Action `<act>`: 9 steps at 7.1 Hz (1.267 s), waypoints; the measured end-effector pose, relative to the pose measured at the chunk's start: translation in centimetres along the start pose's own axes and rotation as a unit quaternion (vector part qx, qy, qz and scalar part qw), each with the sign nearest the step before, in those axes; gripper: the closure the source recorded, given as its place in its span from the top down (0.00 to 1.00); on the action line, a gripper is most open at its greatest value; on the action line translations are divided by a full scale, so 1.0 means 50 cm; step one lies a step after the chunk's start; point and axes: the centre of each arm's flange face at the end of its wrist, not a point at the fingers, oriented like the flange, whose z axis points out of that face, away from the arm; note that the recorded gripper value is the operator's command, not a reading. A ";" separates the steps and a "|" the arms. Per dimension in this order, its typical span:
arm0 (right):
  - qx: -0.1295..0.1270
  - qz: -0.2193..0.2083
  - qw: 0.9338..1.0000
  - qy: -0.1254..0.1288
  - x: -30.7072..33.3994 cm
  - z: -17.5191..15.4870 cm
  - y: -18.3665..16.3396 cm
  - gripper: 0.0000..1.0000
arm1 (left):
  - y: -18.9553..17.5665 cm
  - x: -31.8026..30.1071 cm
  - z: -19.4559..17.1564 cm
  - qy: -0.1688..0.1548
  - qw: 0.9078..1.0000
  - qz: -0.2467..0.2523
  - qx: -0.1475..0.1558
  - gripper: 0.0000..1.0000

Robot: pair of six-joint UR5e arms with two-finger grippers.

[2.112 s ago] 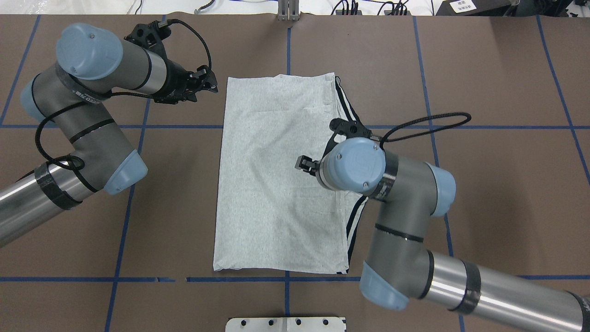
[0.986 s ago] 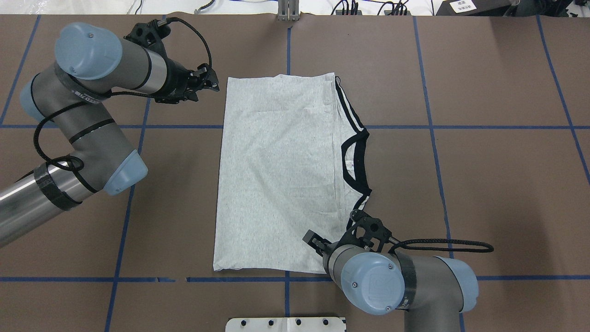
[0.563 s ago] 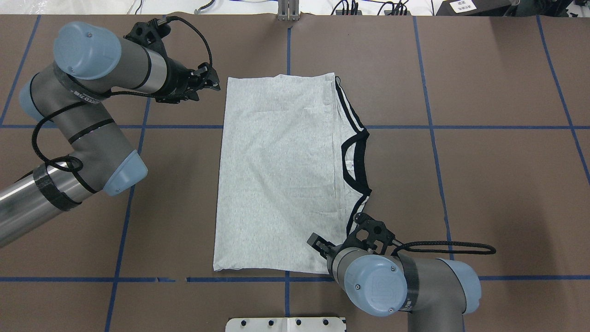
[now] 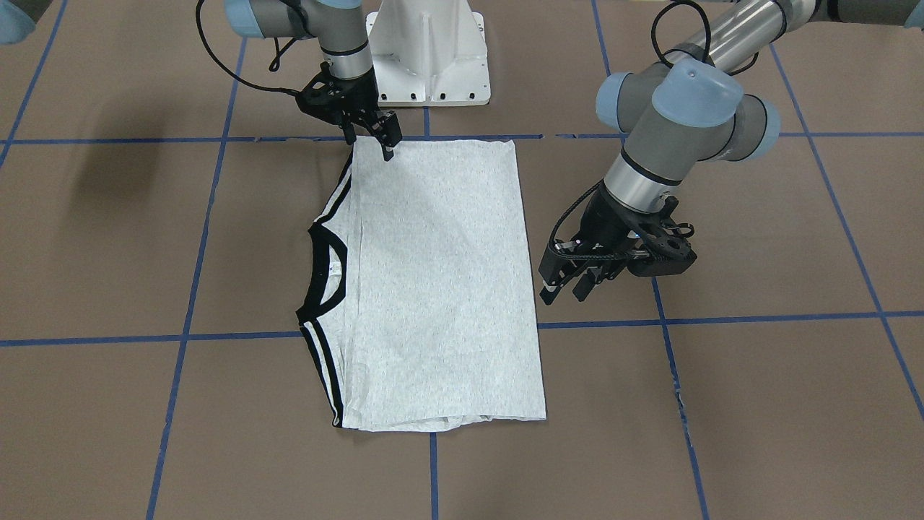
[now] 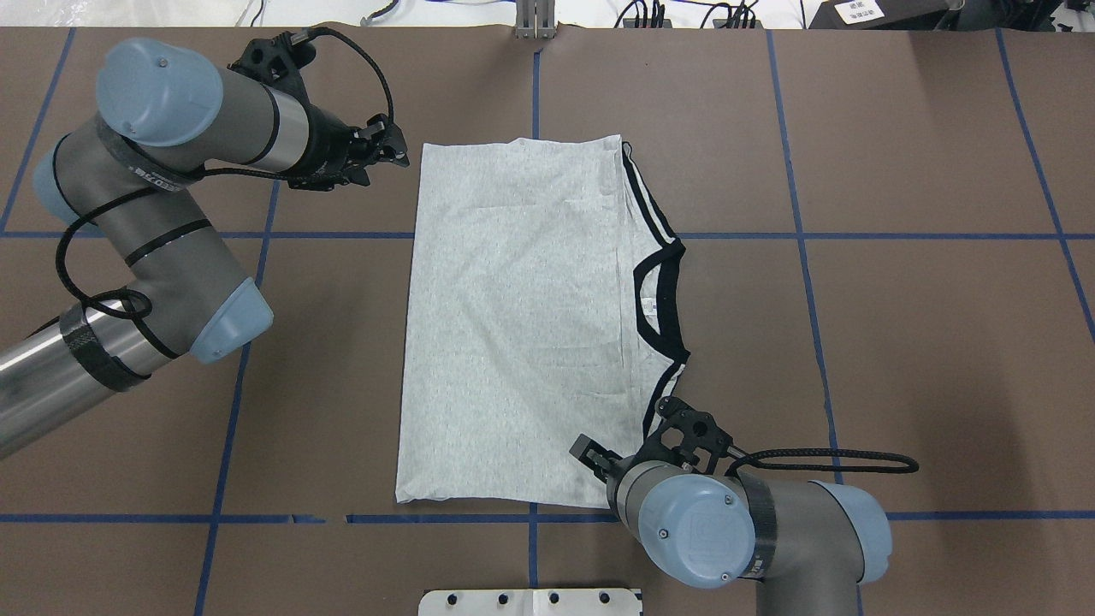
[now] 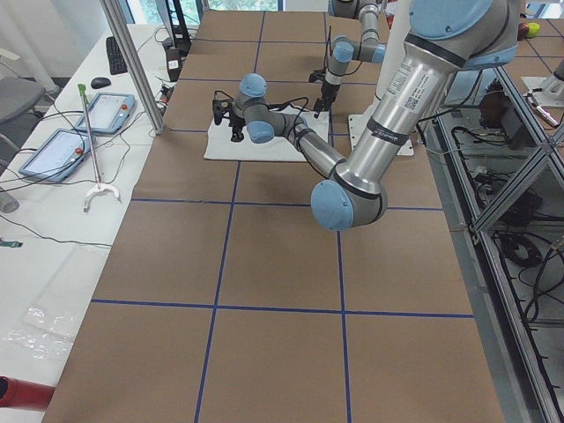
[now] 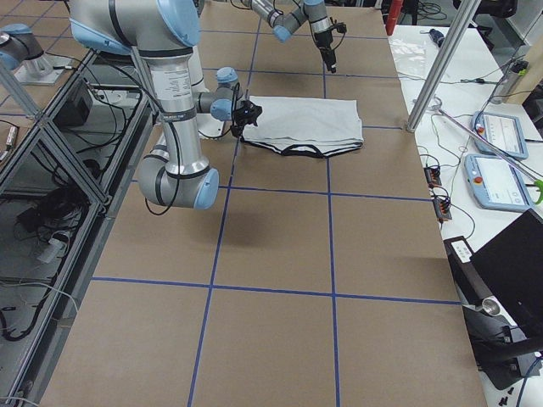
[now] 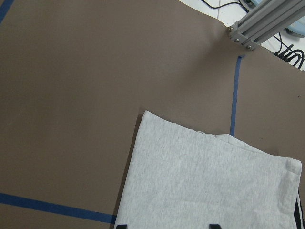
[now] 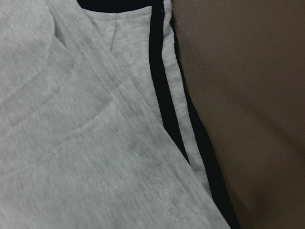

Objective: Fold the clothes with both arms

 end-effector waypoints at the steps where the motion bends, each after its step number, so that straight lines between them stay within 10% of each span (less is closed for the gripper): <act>1: 0.000 0.000 1.000 0.001 0.001 0.003 0.000 0.97 | 0.000 0.000 -0.001 0.000 1.000 0.000 0.000 0.65; 4: 0.001 -0.001 1.000 0.005 0.003 0.011 0.003 0.71 | -0.001 0.002 -0.004 0.002 1.000 0.000 0.001 0.65; 7: 0.002 -0.001 1.000 0.007 0.005 0.015 0.003 0.07 | -0.001 0.001 -0.007 0.003 1.000 0.000 0.001 0.65; 9: 0.003 0.000 1.000 0.008 0.005 0.015 0.003 0.00 | 0.003 0.002 -0.013 -0.006 1.000 -0.002 0.000 0.65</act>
